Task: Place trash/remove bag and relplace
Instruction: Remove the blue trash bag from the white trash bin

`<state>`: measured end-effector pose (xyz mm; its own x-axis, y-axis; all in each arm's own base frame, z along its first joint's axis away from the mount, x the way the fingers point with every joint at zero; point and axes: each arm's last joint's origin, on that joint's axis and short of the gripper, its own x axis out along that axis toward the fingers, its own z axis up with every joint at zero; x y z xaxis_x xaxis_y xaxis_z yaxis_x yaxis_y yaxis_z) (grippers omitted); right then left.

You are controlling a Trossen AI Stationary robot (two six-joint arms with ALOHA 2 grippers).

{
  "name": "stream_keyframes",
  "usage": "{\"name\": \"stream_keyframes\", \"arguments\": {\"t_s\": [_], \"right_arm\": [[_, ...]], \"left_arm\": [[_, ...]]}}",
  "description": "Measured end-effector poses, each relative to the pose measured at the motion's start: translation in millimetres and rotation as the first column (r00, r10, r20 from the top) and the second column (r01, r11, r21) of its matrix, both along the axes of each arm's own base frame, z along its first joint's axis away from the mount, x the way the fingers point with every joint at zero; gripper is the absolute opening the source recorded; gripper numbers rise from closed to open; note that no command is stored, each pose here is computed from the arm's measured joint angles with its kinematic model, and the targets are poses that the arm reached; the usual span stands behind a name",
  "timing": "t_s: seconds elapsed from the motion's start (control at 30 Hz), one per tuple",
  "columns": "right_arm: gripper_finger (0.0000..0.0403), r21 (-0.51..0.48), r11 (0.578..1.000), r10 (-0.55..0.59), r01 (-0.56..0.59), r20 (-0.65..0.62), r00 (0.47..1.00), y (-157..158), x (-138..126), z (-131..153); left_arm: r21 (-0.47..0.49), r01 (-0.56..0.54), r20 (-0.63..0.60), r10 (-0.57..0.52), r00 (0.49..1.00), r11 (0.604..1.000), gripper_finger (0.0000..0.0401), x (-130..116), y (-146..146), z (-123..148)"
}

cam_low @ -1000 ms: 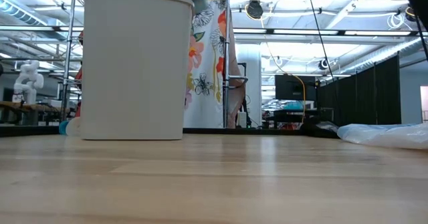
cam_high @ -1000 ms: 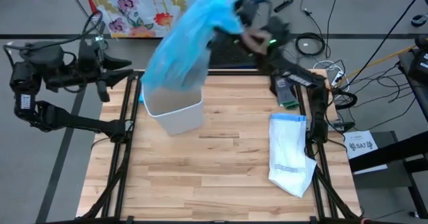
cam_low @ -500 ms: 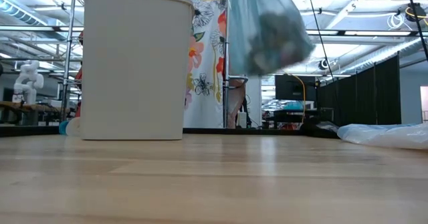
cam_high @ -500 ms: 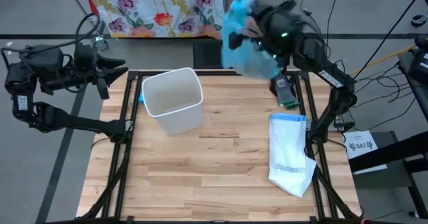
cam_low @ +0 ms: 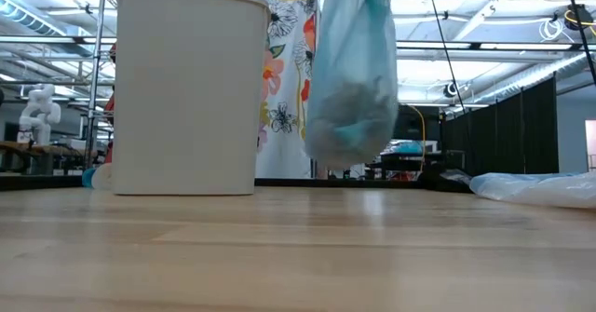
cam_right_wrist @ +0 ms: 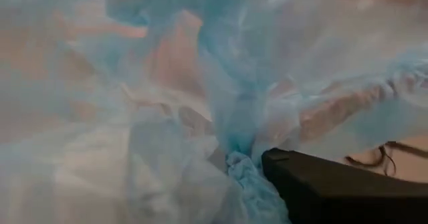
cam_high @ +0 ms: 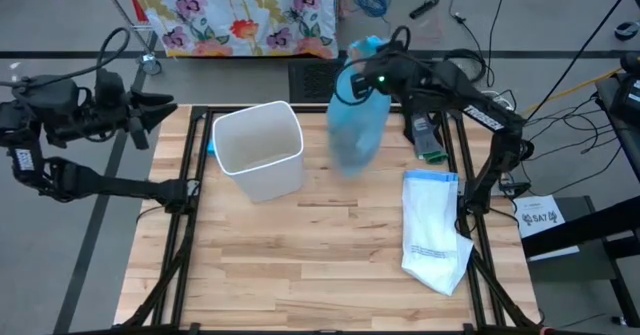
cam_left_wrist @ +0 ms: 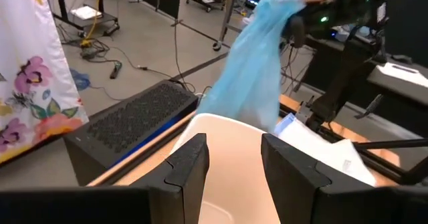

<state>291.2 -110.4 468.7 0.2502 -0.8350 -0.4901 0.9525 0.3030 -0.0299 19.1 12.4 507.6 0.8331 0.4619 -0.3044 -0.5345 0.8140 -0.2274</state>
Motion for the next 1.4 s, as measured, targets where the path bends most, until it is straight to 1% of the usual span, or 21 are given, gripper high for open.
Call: {"name": "stream_keyframes", "arguments": {"t_s": [0.17,0.23,0.3,0.37,0.47,0.63,0.7,0.73,0.8,0.87,0.9,0.97,1.03,1.1,1.17,1.2,1.27,1.33,1.4], "right_arm": [[0.0000,0.056,0.997,-0.052,0.054,-0.035,0.998,-3,9,-32],[0.0000,0.073,0.995,-0.072,0.074,-0.021,0.997,-3,11,-44],[0.0000,0.085,0.992,-0.091,0.091,0.000,0.996,-2,6,-55],[0.0000,0.097,0.990,-0.105,0.101,0.041,0.994,-1,-1,-68],[0.0000,0.153,0.985,-0.096,0.076,0.127,0.987,-3,-17,-88],[0.0000,0.239,0.971,-0.031,-0.032,0.258,0.966,-24,-57,-110],[0.0000,0.251,0.960,0.040,-0.122,0.310,0.950,-36,-74,-108],[0.0000,0.229,0.957,0.087,-0.175,0.349,0.933,-41,-82,-101],[0.0000,0.132,0.957,0.174,-0.258,0.450,0.876,-43,-94,-80],[0.0000,0.026,0.951,0.251,-0.309,0.520,0.816,-38,-103,-58],[0.0000,-0.010,0.948,0.275,-0.318,0.530,0.802,-34,-107,-50],[0.0000,-0.028,0.942,0.298,-0.334,0.525,0.797,-27,-112,-44],[0.0000,0.024,0.941,0.283,-0.338,0.491,0.824,-24,-113,-49],[0.0000,0.152,0.934,0.235,-0.325,0.425,0.874,-23,-111,-66],[0.0000,0.292,0.912,0.182,-0.289,0.342,0.922,-24,-104,-94],[0.0000,0.344,0.902,0.156,-0.262,0.308,0.939,-24,-102,-109],[0.0000,0.423,0.877,0.113,-0.229,0.283,0.952,-26,-97,-139],[0.0000,0.485,0.852,0.054,-0.197,0.293,0.955,-32,-96,-167],[0.0000,0.564,0.810,-0.006,-0.160,0.280,0.960,-39,-98,-199]], "left_arm": [[-0.038,-0.003,0.009,0.003,1.000,0.999,0.0144,-7,-2,-3],[-0.045,-0.004,0.013,0.005,1.000,0.999,0.0144,-7,-2,-3],[-0.047,-0.003,0.014,0.004,1.000,0.999,0.0144,-7,-2,-3],[-0.047,-0.002,0.014,0.002,1.000,0.999,0.0144,-7,-2,-3],[-0.050,0.006,0.015,-0.005,1.000,0.999,0.0144,-7,-2,-3],[-0.050,0.006,0.016,-0.005,1.000,0.999,0.0144,-6,-2,-3],[-0.051,0.005,0.018,-0.004,1.000,0.999,0.0144,-6,-2,-3],[-0.057,0.003,0.021,-0.002,1.000,0.998,0.0144,-6,-2,-3],[-0.071,-0.002,0.029,0.004,1.000,0.997,0.0144,-6,-2,-3],[-0.071,-0.018,0.027,0.020,0.999,0.997,0.0144,-5,-1,-3],[-0.078,-0.028,0.031,0.030,0.999,0.997,0.0144,-5,-1,-2],[-0.087,-0.037,0.033,0.040,0.999,0.996,0.0144,-4,-1,-2],[-0.093,-0.043,0.026,0.046,0.999,0.995,0.0144,0,0,-2],[-0.102,-0.051,0.020,0.053,0.998,0.993,0.0144,4,1,-2],[-0.103,-0.054,0.008,0.055,0.998,0.993,0.0144,9,2,-3],[-0.102,-0.060,0.001,0.060,0.998,0.993,0.0144,11,3,-3],[-0.103,-0.064,-0.011,0.063,0.998,0.993,0.0144,16,4,-3],[-0.105,-0.068,-0.026,0.066,0.997,0.992,0.0144,22,5,-3],[-0.109,-0.072,-0.038,0.069,0.997,0.991,0.0144,27,6,-3]]}}
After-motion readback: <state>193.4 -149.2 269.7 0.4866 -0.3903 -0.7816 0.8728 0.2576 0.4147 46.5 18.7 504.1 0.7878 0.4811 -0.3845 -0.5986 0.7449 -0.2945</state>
